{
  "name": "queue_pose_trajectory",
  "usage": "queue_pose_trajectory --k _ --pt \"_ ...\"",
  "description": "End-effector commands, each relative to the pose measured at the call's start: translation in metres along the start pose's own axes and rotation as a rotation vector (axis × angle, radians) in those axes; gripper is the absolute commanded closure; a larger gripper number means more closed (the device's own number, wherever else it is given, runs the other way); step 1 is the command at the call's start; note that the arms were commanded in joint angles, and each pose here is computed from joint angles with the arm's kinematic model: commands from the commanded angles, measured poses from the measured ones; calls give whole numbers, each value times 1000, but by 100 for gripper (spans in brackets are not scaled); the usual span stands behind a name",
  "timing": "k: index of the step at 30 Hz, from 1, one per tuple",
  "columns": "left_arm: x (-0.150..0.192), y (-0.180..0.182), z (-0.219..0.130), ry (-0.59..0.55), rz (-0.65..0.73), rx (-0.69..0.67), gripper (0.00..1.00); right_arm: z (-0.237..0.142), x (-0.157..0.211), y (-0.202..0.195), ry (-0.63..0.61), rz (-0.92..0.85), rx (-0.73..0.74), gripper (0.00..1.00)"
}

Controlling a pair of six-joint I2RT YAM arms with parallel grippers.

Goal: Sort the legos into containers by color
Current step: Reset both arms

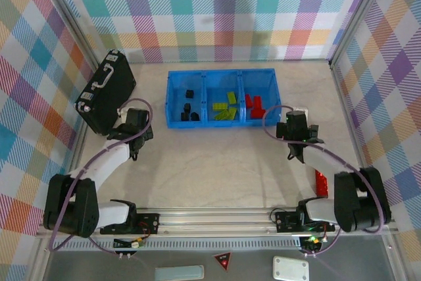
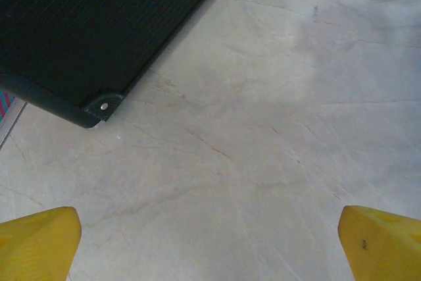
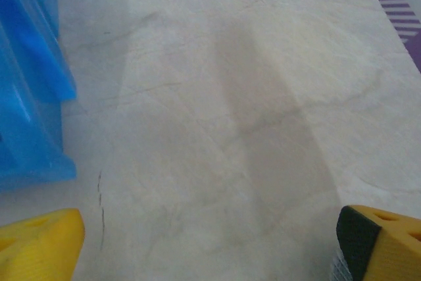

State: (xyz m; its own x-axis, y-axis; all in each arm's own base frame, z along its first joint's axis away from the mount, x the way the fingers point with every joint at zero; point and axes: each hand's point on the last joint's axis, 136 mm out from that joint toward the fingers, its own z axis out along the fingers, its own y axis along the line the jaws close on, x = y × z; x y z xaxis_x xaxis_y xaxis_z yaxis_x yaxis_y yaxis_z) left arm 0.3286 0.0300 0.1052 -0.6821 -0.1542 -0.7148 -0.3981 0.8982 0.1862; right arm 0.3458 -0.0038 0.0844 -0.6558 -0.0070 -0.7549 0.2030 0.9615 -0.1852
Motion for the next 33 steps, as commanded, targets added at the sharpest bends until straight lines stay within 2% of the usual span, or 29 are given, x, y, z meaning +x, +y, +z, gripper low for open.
queue_pose_trajectory --k 1,3,7,9,13,15,17,18,21,26,28,30,31,33 --pt "-20 -4 15 -107 12 -12 0 13 -22 9 -117 -7 -28 1" --pt "-22 -20 23 -132 62 53 0 17 -28 11 -130 -16 -30 1" --pt "-25 -38 32 -176 70 133 0 16 -42 14 -231 1 -68 1" --pt "-28 -43 35 -226 57 163 0 18 -45 19 -244 -15 -107 1" --pt "-34 -59 39 -253 79 229 0 23 -48 24 -237 -9 -167 1" --pt "-40 -66 36 -310 66 278 0 22 -50 29 -250 4 -220 1" --pt "-40 -71 38 -322 53 328 0 19 -50 35 -317 21 -280 1" --pt "-40 -72 42 -314 48 335 0 20 -50 32 -342 35 -265 1" --pt "-34 -76 44 -305 46 391 0 23 -48 30 -321 51 -283 1" --pt "-26 -76 40 -357 32 450 0 24 -48 30 -320 60 -302 1" --pt "-26 -75 40 -396 21 451 0 26 -46 28 -311 79 -308 1" --pt "-25 -75 40 -387 24 450 0 30 -37 26 -311 89 -316 1" --pt "-25 -75 41 -383 24 450 0 28 -40 26 -351 88 -319 1" --pt "-25 -75 41 -385 22 447 0 29 -39 26 -328 92 -321 1"
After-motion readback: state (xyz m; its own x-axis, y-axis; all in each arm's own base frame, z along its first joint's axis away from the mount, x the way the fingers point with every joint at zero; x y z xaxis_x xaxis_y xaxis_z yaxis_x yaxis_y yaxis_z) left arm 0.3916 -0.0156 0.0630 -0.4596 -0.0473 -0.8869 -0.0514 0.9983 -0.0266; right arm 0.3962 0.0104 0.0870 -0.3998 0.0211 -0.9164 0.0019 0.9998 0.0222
